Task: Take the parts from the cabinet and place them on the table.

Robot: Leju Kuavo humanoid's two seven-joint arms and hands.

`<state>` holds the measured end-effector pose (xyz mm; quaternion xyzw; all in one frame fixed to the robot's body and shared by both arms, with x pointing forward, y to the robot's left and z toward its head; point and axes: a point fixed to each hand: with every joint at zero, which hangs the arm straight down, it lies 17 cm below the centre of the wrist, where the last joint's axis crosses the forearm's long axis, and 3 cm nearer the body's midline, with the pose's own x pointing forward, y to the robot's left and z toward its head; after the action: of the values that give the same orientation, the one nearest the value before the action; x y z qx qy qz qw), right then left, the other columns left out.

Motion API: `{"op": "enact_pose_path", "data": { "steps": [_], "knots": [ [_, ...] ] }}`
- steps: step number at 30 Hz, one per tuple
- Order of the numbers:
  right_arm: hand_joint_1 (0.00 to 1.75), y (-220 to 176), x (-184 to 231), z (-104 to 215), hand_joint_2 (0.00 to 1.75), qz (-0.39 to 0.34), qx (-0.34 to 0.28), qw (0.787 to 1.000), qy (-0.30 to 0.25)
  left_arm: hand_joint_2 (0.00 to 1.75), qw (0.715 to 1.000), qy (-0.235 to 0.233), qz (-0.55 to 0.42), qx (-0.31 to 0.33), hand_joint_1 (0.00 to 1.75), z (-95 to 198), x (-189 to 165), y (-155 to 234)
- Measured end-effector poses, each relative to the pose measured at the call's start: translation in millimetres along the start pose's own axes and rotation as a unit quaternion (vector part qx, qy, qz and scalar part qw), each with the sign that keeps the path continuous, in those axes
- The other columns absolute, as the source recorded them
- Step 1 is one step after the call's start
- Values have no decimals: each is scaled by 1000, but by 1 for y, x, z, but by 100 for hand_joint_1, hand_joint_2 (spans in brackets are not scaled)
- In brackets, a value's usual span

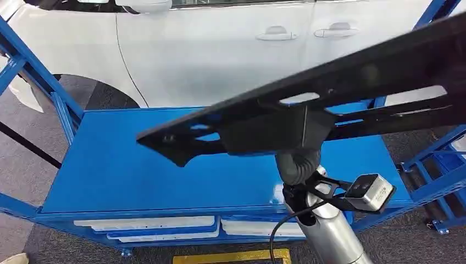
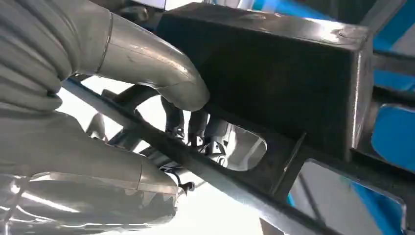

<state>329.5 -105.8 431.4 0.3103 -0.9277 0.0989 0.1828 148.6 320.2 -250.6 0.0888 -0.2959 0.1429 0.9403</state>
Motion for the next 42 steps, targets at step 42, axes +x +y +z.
{"op": "enact_pose_path", "data": {
  "steps": [42],
  "knots": [
    [175,40,18,5,175,-64,51,997,4,175,1000,7,6,15,0,-6,8,5]
  ]
}}
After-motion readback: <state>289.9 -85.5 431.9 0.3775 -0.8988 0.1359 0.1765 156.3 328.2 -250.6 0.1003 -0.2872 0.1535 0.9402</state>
